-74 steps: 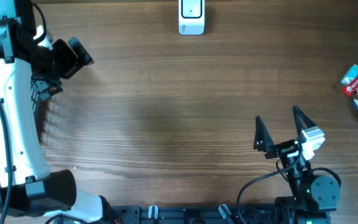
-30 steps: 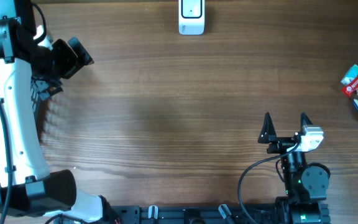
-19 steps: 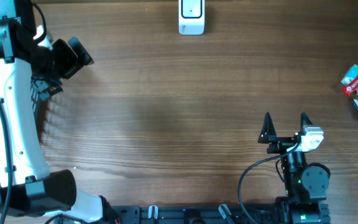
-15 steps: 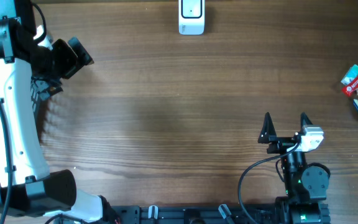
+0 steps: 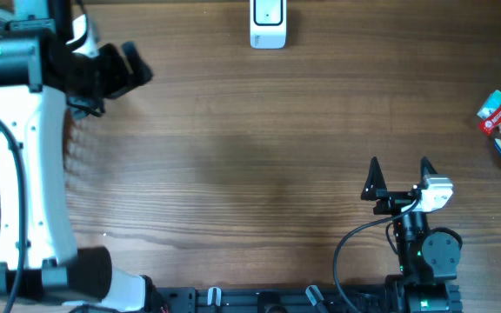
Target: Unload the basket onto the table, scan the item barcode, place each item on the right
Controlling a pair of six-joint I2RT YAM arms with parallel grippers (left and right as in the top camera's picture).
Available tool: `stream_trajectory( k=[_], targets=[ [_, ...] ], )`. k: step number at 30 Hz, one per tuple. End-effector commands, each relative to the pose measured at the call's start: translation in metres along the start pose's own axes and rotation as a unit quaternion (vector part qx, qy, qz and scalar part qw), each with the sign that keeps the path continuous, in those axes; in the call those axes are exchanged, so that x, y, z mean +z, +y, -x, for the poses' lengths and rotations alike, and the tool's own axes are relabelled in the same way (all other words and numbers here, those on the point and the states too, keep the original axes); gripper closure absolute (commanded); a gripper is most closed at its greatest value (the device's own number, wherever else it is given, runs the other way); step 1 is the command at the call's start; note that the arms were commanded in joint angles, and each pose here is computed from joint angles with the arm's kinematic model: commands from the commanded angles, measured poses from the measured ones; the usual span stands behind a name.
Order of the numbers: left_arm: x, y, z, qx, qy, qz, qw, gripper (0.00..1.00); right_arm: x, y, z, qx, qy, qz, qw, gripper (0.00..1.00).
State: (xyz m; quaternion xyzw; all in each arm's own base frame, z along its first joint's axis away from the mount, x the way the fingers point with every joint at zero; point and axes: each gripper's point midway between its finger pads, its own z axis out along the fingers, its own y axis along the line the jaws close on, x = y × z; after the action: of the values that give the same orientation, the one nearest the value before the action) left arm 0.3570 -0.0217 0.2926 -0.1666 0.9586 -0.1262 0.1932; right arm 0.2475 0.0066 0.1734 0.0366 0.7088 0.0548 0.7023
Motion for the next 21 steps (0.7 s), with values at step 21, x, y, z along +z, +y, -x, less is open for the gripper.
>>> stream_trajectory(
  k=[21],
  targets=[
    [-0.001,0.022,-0.094,0.188,-0.321,-0.086,0.924,0.0,-0.001,-0.003,0.004,0.002,-0.01,-0.009,1.0,0.0]
  ],
)
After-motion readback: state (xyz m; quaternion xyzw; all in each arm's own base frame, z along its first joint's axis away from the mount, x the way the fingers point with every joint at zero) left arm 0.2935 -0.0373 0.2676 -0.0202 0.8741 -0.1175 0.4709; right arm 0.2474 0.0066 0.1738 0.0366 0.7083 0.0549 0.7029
